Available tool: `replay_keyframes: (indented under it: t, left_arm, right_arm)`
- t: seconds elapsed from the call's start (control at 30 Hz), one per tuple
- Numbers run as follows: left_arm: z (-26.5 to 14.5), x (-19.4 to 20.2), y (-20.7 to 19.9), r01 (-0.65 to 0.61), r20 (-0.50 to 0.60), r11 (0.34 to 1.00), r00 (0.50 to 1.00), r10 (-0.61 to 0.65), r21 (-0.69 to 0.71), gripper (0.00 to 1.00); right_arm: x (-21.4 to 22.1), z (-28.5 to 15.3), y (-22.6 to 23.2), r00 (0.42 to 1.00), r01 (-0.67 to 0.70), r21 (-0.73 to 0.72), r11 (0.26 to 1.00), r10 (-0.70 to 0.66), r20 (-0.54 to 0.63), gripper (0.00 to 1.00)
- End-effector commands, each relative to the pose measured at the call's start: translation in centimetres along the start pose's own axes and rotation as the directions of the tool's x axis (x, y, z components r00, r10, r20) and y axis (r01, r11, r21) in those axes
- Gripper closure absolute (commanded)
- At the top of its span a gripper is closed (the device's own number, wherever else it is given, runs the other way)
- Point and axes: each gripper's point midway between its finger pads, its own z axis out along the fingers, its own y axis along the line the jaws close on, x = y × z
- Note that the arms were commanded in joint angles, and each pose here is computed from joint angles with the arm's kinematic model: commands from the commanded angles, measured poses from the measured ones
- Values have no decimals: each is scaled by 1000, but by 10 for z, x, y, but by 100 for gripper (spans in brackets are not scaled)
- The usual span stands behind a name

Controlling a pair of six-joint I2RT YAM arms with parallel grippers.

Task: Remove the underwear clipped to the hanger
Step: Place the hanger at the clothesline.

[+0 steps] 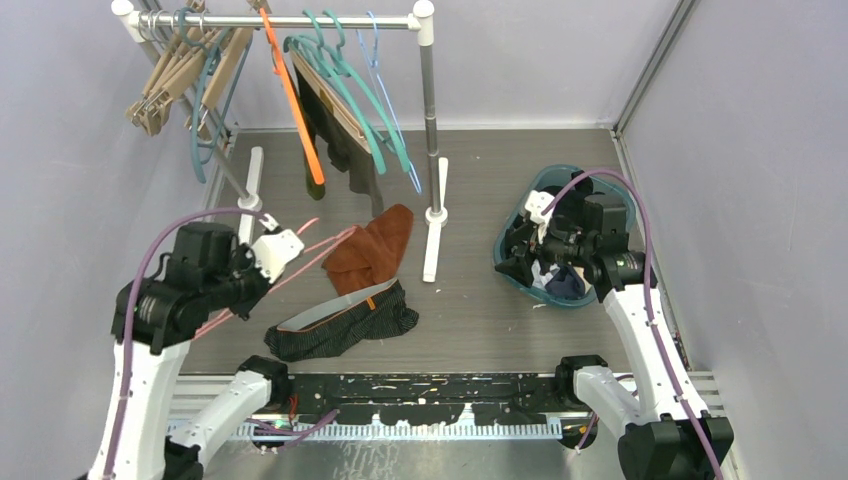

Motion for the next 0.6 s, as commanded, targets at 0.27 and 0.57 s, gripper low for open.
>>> replay_keyframes:
  t: [0.27, 0.57]
  left_arm:
    - [-37, 11, 53, 301, 70, 895, 953, -294, -330, 100]
    - [-50, -31, 95, 351, 234, 836, 933, -274, -421, 100]
  right_arm:
    - [-4, 4, -2, 999, 45, 5, 999, -45, 2, 17]
    - [-3, 4, -1, 998, 56, 11, 998, -56, -4, 17]
